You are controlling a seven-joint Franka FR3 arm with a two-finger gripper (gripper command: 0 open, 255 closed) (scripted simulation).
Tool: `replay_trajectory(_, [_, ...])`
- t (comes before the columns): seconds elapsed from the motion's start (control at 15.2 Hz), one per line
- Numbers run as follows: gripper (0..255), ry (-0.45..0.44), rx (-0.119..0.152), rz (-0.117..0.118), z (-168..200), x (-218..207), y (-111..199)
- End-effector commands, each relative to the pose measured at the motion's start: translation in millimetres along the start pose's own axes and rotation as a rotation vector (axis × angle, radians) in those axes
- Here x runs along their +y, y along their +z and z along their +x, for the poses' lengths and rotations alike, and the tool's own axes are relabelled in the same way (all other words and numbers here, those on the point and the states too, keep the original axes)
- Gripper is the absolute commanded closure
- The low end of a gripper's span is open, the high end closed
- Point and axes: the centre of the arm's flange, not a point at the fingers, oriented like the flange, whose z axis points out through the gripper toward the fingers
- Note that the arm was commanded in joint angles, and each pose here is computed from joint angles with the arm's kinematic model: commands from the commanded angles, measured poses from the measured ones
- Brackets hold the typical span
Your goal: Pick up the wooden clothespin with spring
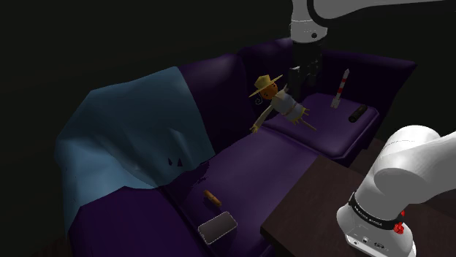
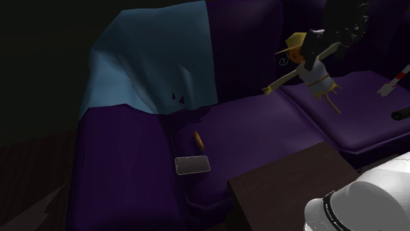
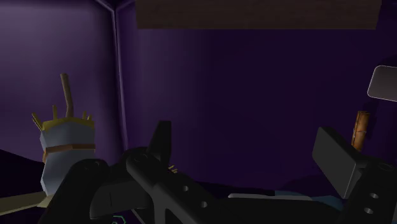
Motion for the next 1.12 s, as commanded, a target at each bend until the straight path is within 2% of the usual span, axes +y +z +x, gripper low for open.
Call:
replay_trajectory(0.0, [0,0.0,0.0,0.0,0,0,0])
replay_trajectory(1.06, [0,-0.019,0.011,0.045,73,-124,148])
